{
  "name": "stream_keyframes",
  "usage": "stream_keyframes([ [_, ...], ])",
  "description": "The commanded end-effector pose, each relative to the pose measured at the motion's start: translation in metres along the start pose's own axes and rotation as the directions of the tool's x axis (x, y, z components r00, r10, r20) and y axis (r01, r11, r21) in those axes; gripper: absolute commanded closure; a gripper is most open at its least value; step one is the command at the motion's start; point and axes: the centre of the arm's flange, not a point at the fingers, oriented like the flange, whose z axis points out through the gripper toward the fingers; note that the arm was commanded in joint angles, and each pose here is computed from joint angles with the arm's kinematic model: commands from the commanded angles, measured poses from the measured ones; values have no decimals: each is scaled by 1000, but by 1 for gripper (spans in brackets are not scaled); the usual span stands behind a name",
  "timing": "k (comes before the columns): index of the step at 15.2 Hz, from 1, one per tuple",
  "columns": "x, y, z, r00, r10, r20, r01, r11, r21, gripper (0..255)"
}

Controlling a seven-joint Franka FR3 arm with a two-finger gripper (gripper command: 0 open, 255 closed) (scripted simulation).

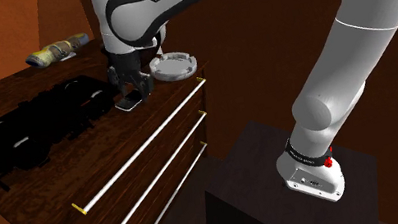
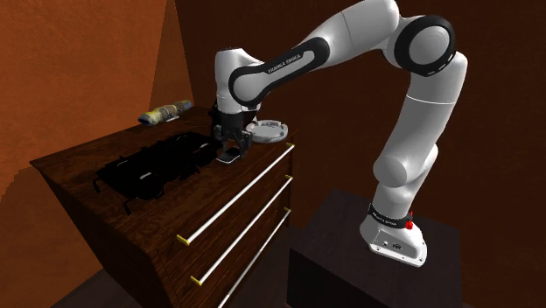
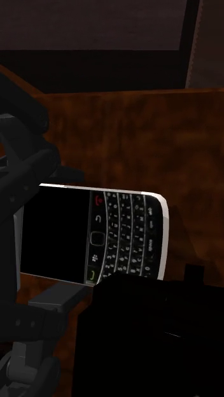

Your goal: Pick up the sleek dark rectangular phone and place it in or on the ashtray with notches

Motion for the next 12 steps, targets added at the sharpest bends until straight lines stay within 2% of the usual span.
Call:
stream_keyframes([
  [1,-1,0,-8,1000,-1,0,1,1000,0,255],
  [12,-2,-3,-66,1000,-1,0,1,1000,0,255],
])
